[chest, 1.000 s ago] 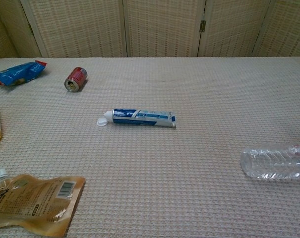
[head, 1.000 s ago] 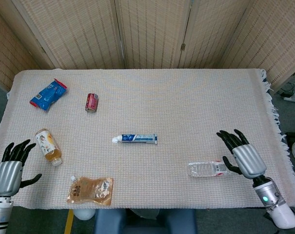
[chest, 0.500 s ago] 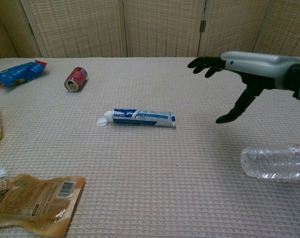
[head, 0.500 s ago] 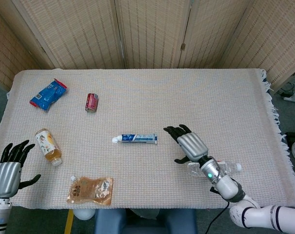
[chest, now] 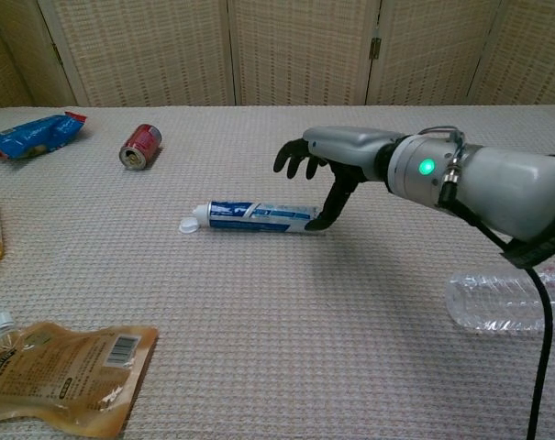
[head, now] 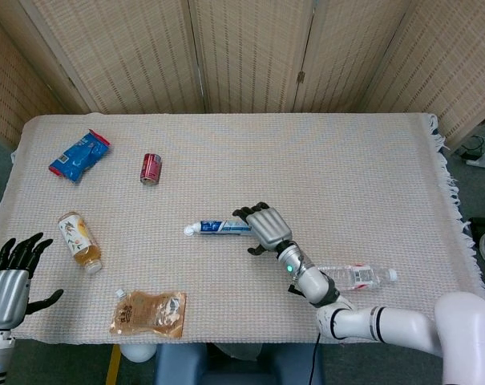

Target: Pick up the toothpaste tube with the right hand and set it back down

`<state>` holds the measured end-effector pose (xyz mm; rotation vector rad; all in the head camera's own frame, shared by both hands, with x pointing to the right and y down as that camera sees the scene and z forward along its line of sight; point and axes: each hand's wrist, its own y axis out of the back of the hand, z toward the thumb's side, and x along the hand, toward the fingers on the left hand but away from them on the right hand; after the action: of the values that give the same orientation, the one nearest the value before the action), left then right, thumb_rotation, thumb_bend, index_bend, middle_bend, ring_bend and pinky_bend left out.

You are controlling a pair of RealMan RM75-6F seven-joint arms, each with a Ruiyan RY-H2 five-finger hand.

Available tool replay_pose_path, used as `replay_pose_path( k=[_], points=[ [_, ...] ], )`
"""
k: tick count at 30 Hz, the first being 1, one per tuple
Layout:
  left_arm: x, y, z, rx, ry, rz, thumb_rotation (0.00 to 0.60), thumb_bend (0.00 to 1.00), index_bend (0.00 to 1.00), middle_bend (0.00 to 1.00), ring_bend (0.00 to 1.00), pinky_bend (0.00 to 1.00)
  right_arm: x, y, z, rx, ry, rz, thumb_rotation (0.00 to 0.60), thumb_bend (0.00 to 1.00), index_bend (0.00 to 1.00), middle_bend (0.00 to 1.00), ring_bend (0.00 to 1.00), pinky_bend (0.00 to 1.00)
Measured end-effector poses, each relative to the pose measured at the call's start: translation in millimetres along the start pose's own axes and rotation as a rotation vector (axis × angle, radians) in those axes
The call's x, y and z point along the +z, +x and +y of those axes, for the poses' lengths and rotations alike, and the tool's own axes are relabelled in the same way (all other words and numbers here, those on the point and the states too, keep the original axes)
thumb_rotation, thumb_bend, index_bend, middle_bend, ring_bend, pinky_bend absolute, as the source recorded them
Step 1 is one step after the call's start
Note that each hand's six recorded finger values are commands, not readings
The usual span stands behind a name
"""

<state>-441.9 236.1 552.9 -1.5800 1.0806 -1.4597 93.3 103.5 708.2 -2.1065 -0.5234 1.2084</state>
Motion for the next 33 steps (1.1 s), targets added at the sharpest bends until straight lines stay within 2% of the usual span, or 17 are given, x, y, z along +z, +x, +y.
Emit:
replay_pose_path(
  k=[9,16,27,33],
  points=[
    [-2.3,-1.5,0.2,-0.006,-0.001,0.005,0.6,0.15,0.19,0.13,0.14,0.0,11.5,-32.6,-16.9,0.012,0.054,-0.038,0.6,0.33,0.27,0.28,0.27,0.18],
    [-6.1,-3.4,-0.8,-0.014,0.0,0.015,0.6,0.15,0.19,0.13,0.14,0.0,19.7,-54.3,-28.4,0.026,0.079,-0.063,0.6,0.33,0.29,0.29,0.29,0.18],
    [-11.9,-4.8,-2.6,-0.022,-0.002,0.029,0.6,0.15,0.19,0.13,0.14,0.0,31.9,-73.1,-35.7,0.028,0.083,-0.073,0.6,0.37,0.36,0.34,0.32,0.2],
    [-13.3,-4.7,-4.4,-0.027,-0.003,0.031,0.6,0.15,0.19,0.13,0.14,0.0,37.2,-77.4,-38.8,0.019,0.094,-0.071,0.6,0.45,0.44,0.4,0.37,0.23]
  ],
)
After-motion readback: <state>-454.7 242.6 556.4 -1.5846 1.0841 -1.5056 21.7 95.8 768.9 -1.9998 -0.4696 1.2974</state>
